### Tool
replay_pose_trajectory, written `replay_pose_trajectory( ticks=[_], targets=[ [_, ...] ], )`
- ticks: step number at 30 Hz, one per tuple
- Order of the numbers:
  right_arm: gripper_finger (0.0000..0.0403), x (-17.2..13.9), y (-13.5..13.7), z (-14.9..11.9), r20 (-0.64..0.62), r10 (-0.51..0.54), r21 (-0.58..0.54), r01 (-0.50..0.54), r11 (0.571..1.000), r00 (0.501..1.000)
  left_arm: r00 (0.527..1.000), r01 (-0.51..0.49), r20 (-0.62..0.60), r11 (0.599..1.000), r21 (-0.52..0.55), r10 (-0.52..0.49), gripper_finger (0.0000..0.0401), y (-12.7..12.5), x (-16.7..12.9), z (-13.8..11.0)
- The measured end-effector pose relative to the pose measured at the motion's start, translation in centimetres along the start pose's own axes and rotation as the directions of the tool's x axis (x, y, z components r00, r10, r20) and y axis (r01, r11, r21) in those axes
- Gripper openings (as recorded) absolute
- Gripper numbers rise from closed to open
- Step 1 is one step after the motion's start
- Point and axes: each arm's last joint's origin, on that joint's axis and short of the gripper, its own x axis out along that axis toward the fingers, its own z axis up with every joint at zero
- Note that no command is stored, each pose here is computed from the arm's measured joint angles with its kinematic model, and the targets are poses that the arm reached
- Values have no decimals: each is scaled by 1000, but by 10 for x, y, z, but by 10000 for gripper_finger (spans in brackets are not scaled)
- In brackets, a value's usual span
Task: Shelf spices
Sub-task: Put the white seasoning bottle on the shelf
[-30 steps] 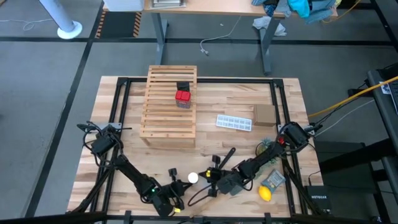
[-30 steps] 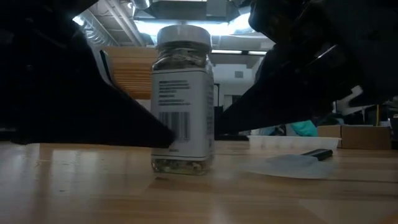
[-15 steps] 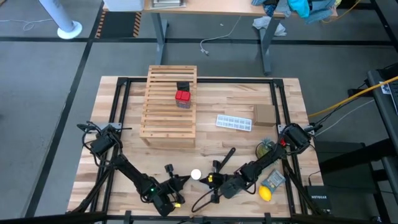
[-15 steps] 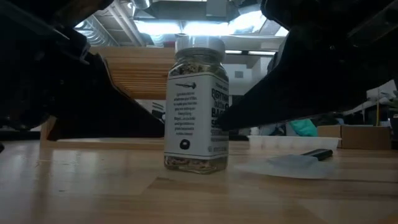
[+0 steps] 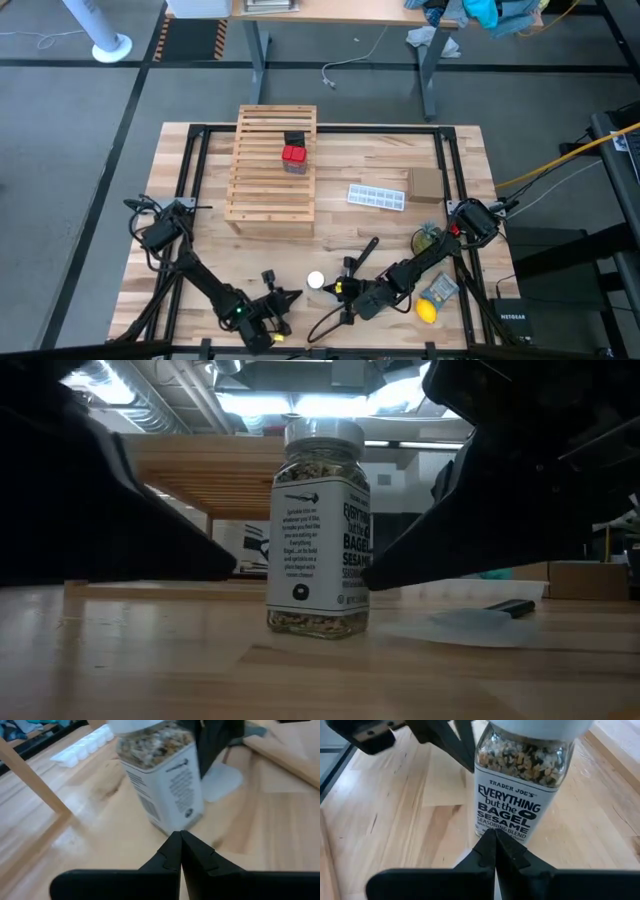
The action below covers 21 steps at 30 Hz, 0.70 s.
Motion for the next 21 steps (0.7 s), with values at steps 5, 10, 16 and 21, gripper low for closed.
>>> replay_pose_trajectory(
  ticks=[5,10,16,21],
  targets=[
    [3,0,-2,-3,-31,-16,-23,15,1000,999,1000,30,10,999,-24,-30,0,-5,-10,-2],
    [3,0,-5,-7,-47,-83,-56,80,995,995,997,72,13,994,-86,-71,0,-9,-14,0],
    [3,0,-8,-8,-36,-143,-71,140,988,989,993,115,-20,987,-113,-118,0,-8,-3,4],
    [3,0,-9,-7,-26,-160,-70,158,985,987,994,98,-31,988,-122,-102,0,-3,7,7]
  ],
)
